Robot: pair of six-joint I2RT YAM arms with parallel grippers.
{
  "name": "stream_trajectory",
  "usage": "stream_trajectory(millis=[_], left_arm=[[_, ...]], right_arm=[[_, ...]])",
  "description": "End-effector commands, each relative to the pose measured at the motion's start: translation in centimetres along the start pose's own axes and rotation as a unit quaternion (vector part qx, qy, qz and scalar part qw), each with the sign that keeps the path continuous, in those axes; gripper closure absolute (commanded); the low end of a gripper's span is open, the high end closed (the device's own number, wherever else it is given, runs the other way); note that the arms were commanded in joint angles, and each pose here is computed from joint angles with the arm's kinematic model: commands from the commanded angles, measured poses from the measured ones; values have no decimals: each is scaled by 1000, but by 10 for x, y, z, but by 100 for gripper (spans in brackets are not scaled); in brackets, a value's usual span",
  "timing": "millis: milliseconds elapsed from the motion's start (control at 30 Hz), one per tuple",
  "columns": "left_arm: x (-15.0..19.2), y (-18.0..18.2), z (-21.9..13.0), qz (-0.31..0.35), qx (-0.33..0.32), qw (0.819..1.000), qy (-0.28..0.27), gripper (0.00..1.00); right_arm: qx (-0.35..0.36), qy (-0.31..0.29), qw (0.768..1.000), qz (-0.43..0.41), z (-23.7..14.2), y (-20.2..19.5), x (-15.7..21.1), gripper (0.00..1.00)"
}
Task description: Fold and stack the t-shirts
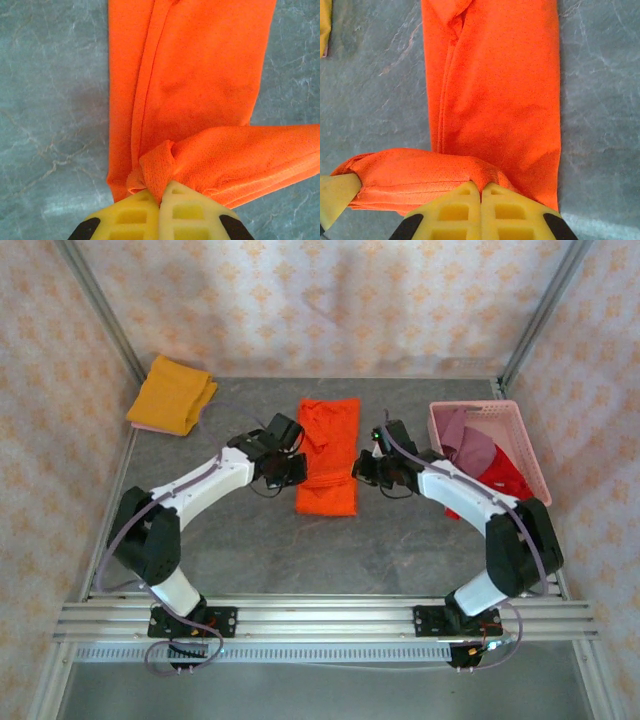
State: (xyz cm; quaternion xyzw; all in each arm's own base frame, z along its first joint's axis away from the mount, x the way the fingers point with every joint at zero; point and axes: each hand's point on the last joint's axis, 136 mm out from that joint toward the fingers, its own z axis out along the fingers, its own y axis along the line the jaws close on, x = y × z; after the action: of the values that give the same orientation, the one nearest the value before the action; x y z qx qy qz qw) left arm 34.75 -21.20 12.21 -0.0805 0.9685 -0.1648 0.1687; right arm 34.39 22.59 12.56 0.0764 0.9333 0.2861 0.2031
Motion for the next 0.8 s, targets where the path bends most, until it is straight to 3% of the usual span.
stream_trajectory(millis=[0, 433, 767], left_arm=[[-16, 9, 5, 8, -27, 1000, -10, 100], [-37, 13, 49, 2, -42, 999, -2, 100], [-48, 9, 64, -4, -33, 999, 3, 100]], right_arm=[[3, -29, 1000, -10, 8, -2, -29, 100], [39, -39, 998, 8, 55, -26, -60, 100], [58, -64, 996, 14, 49, -30, -72, 100]])
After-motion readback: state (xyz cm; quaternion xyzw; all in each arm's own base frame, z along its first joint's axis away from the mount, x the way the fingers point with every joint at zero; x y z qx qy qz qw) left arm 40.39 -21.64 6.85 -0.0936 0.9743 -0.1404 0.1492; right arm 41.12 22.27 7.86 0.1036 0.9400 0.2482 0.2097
